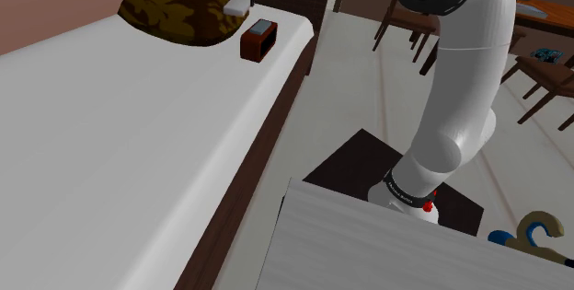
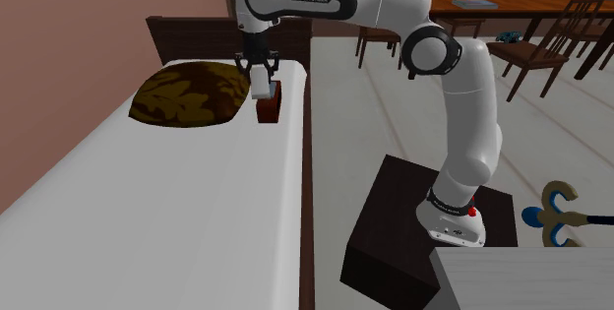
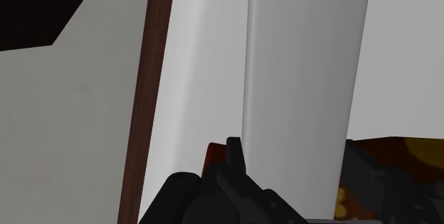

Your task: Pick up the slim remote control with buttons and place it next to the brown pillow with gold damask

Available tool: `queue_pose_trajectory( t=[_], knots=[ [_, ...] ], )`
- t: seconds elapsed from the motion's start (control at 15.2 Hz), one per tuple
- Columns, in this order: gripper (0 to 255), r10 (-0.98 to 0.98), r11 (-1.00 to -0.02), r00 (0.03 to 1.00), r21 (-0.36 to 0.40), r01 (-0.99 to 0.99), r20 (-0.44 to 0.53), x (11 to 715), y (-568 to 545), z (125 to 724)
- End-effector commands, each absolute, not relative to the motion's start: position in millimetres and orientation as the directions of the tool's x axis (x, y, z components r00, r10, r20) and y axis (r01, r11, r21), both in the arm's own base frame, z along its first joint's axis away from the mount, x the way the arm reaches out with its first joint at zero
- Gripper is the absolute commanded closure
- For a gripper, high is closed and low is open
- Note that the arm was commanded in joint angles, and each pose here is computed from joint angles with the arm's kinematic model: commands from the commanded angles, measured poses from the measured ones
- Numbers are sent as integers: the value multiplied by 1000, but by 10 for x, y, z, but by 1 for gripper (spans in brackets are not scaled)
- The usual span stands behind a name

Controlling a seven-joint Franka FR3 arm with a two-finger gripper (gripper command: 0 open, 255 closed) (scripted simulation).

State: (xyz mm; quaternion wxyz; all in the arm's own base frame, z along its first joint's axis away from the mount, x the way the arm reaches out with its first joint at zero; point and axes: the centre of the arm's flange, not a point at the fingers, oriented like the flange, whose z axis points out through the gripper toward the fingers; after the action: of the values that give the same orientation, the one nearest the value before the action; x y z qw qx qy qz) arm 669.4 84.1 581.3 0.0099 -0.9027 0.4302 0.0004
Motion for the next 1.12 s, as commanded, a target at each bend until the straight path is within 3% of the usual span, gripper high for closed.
queue_pose_trajectory(
  t=[0.0,1.06],
  knots=[
    [255,-776,-630,631,-18,-776,-9,6703,827,5715],
    [255,-776,-630,631,-18,-776,-9,6703,827,4870]
  ],
)
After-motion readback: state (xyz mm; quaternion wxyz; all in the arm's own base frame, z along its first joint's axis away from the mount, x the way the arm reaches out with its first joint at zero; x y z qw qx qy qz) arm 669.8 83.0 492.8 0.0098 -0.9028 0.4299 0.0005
